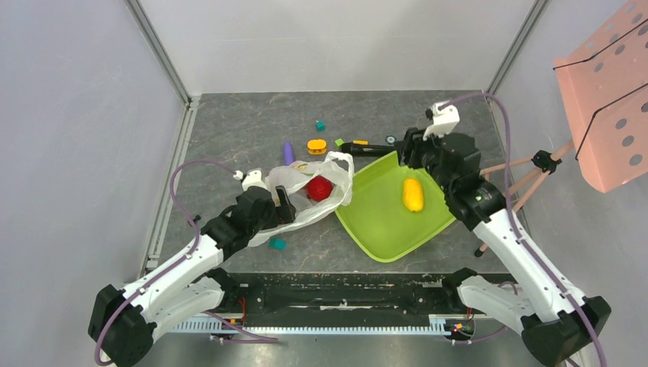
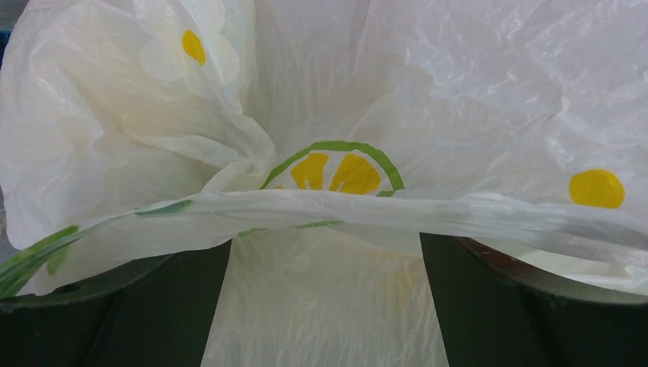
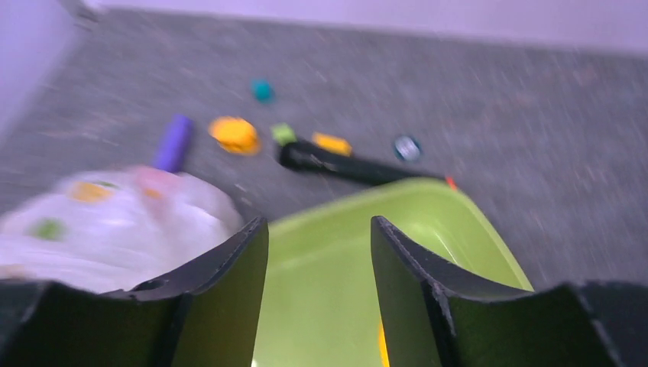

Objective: Take the fake fruits out of the plastic bag

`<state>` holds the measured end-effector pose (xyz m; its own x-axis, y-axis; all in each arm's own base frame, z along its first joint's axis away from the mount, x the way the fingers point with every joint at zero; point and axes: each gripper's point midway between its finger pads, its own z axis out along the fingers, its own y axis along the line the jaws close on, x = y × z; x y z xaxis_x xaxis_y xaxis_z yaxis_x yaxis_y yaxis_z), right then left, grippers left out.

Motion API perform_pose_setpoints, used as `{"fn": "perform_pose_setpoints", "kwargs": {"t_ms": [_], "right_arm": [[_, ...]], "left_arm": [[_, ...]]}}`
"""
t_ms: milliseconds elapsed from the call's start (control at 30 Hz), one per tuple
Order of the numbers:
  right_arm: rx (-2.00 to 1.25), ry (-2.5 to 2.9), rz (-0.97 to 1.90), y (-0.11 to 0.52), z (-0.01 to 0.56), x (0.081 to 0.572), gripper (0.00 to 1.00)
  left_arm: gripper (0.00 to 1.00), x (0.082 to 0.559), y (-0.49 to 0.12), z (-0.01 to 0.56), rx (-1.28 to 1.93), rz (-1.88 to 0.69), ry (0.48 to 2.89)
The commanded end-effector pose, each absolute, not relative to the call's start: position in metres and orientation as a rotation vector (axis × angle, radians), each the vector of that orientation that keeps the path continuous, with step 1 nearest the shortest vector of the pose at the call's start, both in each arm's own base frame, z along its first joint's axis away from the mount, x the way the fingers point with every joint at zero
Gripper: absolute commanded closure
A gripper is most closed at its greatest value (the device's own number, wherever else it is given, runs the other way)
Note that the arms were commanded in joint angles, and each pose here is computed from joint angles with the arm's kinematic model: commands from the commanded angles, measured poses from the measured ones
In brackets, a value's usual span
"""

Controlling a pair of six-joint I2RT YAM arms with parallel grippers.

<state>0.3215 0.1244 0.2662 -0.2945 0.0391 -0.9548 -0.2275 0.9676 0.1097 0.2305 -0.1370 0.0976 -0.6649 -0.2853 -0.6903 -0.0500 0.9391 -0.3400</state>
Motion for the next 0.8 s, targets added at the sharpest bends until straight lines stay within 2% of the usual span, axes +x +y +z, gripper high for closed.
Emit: {"fn": "perform_pose_setpoints", "kwargs": {"t_ms": [0,200,333,433,533,667,767], "right_arm": [[-0.373,1.663,0.466,0.191,0.366,0.300,0.47],[-0.603,1.572,0.559,0.297,0.425,0.251,0.51],[-0.775,1.537,0.567,0.358,0.427,0.213,0.54],[-0.897,1.540,0.554,0.394,0.406,0.191,0.57],[-0.938,1.629,0.503,0.406,0.364,0.192,0.65],[-0.973,1.733,0.442,0.405,0.305,0.193,0.71],[-0.976,1.806,0.417,0.404,0.271,0.193,0.74]], "left_arm": [[0.00,0.232,-0.132,0.107,-0.222,-0.359,2.257],[0.07,0.232,-0.133,0.109,-0.222,-0.383,2.227],[0.13,0.232,-0.133,0.110,-0.212,-0.387,2.220],[0.20,0.231,-0.131,0.110,-0.214,-0.387,2.213],[0.35,0.231,-0.132,0.109,-0.214,-0.399,2.204],[0.73,0.230,-0.133,0.107,-0.220,-0.417,2.190],[0.85,0.230,-0.134,0.107,-0.208,-0.428,2.184]]}}
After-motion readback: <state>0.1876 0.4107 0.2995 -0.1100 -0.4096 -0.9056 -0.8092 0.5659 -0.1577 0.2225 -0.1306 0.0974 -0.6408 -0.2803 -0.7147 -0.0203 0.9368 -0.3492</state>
